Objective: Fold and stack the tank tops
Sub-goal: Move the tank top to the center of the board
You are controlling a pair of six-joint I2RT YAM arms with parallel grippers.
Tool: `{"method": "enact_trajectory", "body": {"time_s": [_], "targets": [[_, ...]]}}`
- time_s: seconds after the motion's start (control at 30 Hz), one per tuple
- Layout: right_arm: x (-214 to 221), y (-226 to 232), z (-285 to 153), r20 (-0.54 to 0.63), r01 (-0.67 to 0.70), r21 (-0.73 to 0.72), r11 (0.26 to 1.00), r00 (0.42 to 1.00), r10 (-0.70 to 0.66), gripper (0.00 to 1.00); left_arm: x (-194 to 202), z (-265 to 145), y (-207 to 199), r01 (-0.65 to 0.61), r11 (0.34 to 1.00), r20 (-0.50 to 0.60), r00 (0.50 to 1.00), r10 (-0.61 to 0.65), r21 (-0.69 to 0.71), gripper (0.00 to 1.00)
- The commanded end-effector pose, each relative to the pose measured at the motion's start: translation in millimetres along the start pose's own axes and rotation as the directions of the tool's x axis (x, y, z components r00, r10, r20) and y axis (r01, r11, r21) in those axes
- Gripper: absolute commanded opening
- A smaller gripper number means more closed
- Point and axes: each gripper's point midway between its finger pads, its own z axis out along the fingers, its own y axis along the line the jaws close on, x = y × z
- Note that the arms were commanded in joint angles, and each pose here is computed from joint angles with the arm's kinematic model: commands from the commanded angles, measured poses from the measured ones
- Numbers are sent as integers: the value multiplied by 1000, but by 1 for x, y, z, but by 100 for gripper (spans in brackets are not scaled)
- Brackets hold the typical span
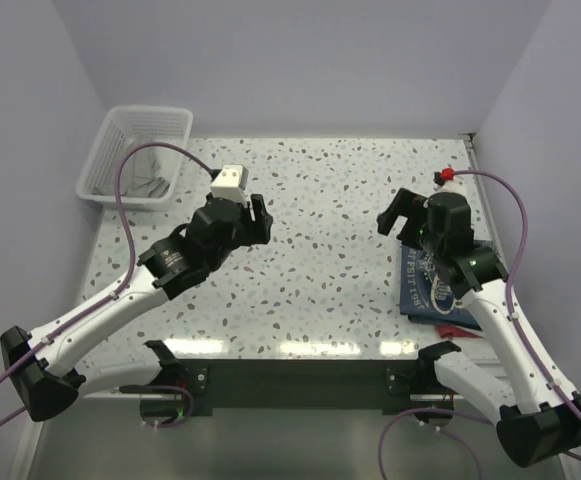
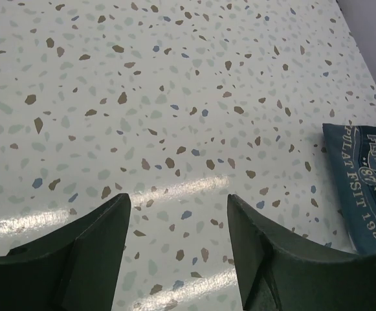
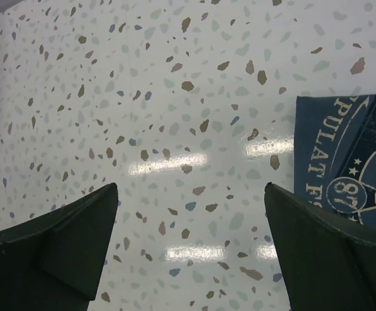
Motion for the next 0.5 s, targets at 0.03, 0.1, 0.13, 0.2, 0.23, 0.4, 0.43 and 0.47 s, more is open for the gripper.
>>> {"method": "enact_trajectory", "body": {"time_s": [0.03, 0.1, 0.13, 0.2, 0.23, 0.4, 0.43, 0.47], "targets": [[-5, 3, 1, 14, 31, -15, 999, 999, -31, 99, -10, -4, 0, 20, 1000, 33, 999, -20, 0, 67], [-2, 2, 1, -1, 43, -14, 999, 999, -43, 99, -13, -4, 1, 22, 1000, 40, 999, -21, -11, 67], [-2, 3, 2, -8, 46, -15, 999, 999, -46, 99, -16, -4, 1, 24, 1000, 44, 999, -23, -16, 67], [1, 2, 2, -22, 55, -11, 998, 998, -55, 99, -20, -2, 3, 17, 999, 54, 998, -15, -35, 67], [1, 1, 2, -20, 57, -9, 998, 998, -57, 99, -21, -2, 5, 13, 999, 55, 998, -10, -52, 67], [2, 6, 3, -34, 69, -38, 997, 997, -71, 99, -46, 9, 18, 28, 990, 86, 996, -15, -142, 69], [1, 9, 2, -33, 70, -46, 996, 997, -72, 99, -59, 11, 19, 42, 989, 108, 994, -27, -139, 69], [1, 10, 3, -38, 73, -50, 996, 996, -75, 99, -60, 16, 22, 37, 987, 104, 994, -20, -160, 68]]}}
